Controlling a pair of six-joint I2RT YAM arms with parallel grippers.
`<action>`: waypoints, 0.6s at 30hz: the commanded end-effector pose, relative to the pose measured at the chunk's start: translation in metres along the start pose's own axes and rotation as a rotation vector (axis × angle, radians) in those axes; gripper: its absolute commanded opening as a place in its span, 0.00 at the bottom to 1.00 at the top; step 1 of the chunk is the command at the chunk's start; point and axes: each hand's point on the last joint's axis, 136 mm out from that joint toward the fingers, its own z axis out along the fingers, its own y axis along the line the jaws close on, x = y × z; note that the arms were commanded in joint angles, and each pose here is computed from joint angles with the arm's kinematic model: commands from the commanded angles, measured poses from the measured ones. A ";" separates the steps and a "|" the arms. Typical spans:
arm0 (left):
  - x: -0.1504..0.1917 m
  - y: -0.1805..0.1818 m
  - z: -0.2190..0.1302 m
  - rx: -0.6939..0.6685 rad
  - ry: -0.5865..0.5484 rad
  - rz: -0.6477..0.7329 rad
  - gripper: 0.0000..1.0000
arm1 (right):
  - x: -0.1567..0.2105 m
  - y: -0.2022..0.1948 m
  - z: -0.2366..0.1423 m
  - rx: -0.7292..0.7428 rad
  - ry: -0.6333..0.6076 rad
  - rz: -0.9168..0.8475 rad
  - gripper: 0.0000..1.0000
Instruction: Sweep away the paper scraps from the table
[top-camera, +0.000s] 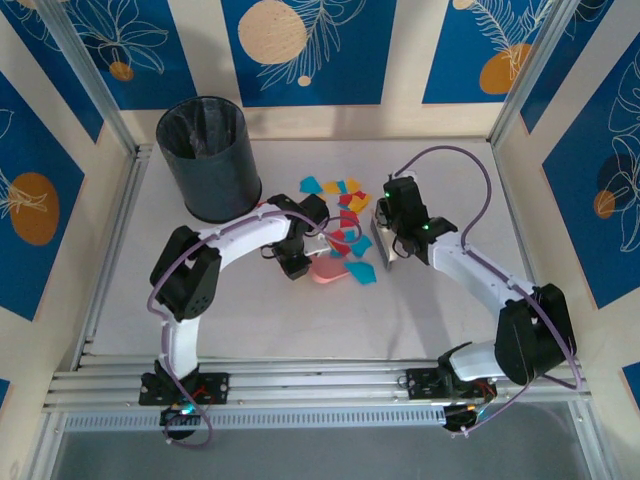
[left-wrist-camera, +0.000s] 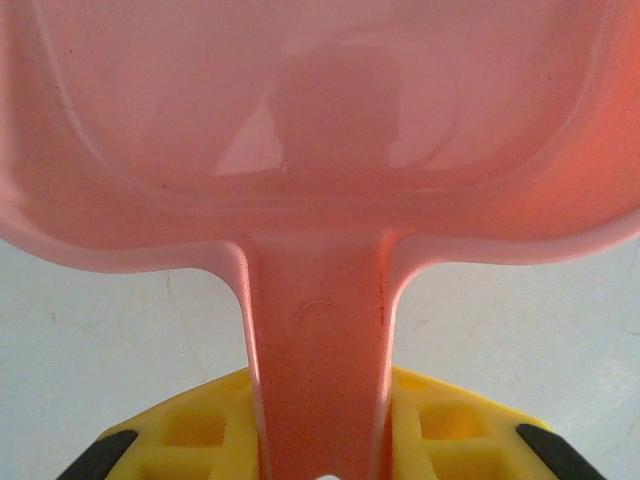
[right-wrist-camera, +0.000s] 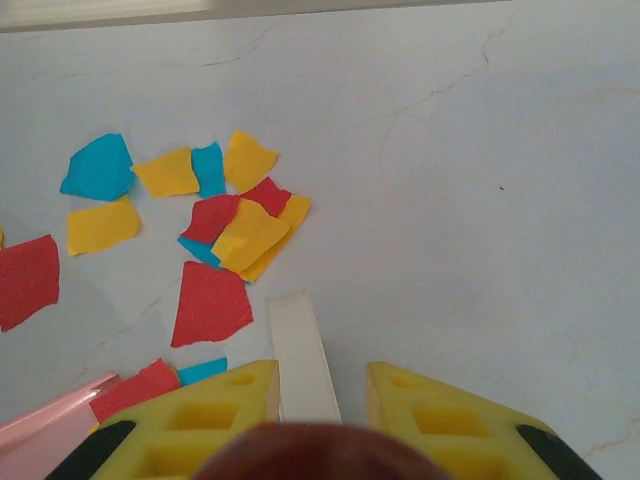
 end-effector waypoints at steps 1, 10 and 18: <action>-0.004 0.003 0.005 -0.027 0.026 -0.002 0.00 | -0.008 0.012 0.003 -0.032 -0.005 -0.016 0.00; -0.016 0.005 0.005 -0.019 0.004 0.008 0.00 | -0.002 0.052 0.005 -0.215 0.034 -0.051 0.00; -0.019 -0.001 0.007 0.010 -0.005 0.023 0.00 | -0.013 0.075 -0.007 -0.340 0.004 -0.085 0.00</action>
